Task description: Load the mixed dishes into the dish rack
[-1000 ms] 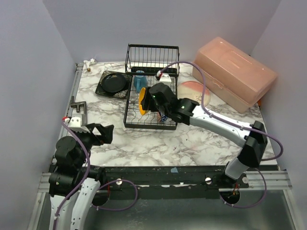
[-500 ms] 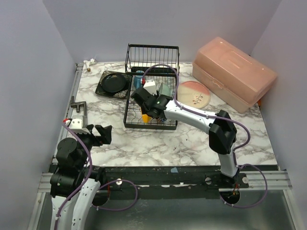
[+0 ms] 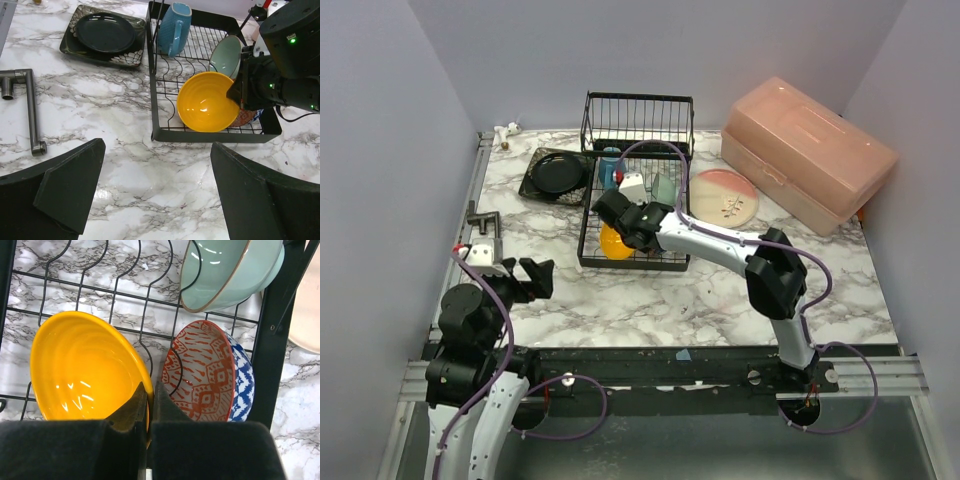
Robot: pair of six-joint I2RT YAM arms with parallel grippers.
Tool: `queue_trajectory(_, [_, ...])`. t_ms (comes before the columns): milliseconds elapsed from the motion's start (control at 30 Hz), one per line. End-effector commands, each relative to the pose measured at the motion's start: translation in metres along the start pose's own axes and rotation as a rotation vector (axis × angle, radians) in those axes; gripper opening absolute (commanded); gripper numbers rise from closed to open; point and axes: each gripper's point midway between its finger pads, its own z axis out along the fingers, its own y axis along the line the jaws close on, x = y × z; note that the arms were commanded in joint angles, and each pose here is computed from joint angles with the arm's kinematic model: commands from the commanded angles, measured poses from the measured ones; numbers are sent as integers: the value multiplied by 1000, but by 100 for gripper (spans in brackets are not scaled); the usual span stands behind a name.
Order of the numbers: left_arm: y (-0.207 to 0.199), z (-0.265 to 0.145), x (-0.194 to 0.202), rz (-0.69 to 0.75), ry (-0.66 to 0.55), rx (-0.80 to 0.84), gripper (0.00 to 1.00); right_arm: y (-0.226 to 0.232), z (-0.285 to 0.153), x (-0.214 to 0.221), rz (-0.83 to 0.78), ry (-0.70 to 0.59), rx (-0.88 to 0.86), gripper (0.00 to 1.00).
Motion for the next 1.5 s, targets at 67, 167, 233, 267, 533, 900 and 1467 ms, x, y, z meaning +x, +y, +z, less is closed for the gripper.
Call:
queue_trajectory(67, [-7,12,9,2,55,41,96,-9,-32,-43,116,-133,-54,0])
queue_trajectory(167, [-15,18,10,-54,100,63,96,-8,-51,-59,138,-183,-134,0])
queue_trajectory(233, [-31,25,11,-130,144,126,96,-6,-64,-66,143,-207,-203,0])
queue_trajectory(267, [-41,29,11,-178,171,164,96,-4,-71,-66,141,-211,-244,0])
queue_trajectory(533, [-84,65,11,-407,290,346,89,6,-112,-62,192,-191,-468,0])
queue_trajectory(900, [-88,83,39,-494,389,356,51,17,-155,-54,245,-176,-704,1])
queue_trajectory(1467, [-114,55,49,-624,467,524,0,25,-195,-31,256,-68,-908,56])
